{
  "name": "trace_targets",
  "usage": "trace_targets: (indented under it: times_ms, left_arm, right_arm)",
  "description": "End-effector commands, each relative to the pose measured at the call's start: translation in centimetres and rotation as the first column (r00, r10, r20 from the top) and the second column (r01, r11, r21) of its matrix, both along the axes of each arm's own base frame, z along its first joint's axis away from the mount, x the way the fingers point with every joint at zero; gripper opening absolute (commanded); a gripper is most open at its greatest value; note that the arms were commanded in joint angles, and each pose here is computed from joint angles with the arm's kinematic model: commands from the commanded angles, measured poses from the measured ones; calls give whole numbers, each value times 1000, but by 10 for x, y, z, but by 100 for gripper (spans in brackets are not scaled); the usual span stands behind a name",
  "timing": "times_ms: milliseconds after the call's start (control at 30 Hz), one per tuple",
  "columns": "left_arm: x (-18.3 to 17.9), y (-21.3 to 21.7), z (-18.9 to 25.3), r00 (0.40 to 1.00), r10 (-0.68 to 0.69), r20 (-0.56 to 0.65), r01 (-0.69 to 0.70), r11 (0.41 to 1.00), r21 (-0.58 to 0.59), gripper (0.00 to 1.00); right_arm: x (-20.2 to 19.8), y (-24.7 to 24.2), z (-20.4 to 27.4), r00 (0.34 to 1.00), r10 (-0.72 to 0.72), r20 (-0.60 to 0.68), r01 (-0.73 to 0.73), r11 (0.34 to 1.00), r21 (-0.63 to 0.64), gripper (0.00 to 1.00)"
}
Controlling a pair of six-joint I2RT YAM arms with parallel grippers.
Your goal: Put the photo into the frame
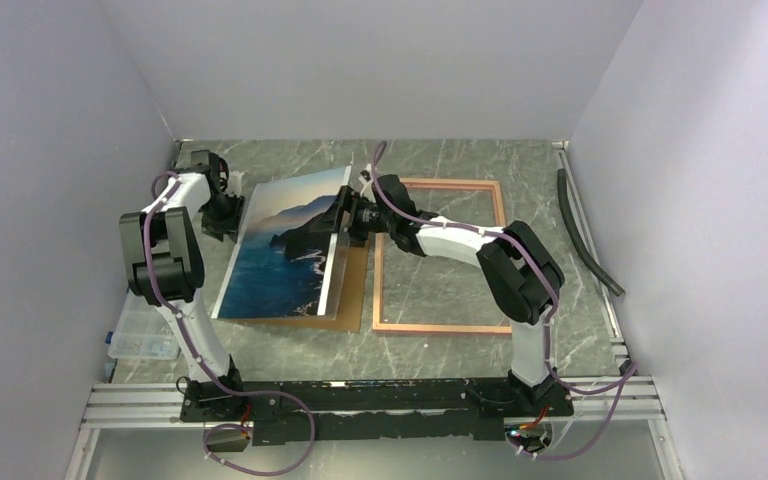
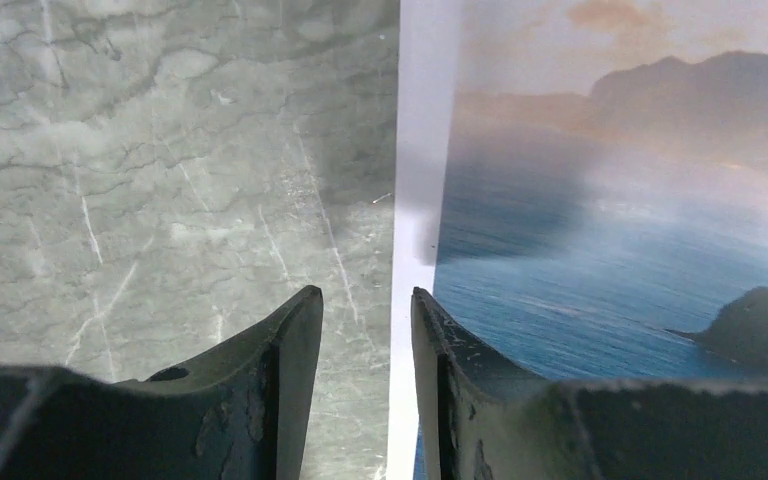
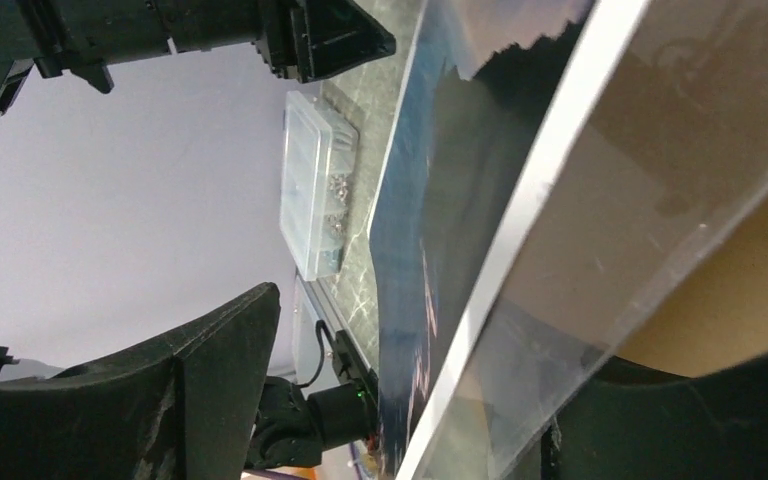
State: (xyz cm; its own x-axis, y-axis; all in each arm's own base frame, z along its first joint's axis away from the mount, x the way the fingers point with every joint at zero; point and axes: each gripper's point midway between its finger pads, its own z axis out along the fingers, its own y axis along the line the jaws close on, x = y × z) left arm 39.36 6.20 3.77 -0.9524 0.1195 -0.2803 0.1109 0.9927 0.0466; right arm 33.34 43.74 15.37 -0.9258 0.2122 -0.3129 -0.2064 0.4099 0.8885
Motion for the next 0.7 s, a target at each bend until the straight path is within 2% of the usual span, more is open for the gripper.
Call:
trace_targets:
  times_ms: [0,167,267,400,633,667]
  left_arm:
    - [5,5,11,999,-16,35,16,1000,26,44]
    - [1,9,-4,1000,-20,12,19,999,35,43]
    - [-2,8,-11,1000,-26,-7,26,999,34,41]
    - [-6,5,-22,999,-36,-29,36,999,24,38]
    - [-11,-1,-28,997,-55,-46,56,998,8,35]
    - [-12,-2,-29,997,-56,-48,57,998,5,35]
  right_arm:
    - [0,2,49,998,5,63,-14,990,141,72]
    - [4,-2,47,999,0,45,-6,990,140,61]
    - [7,-11,45,999,-17,42,12,993,118,47]
    - [12,-35,42,997,-58,46,55,996,64,24]
    - [18,-72,50,993,-88,73,88,996,13,0]
    - [18,-76,53,992,-96,79,96,995,9,0]
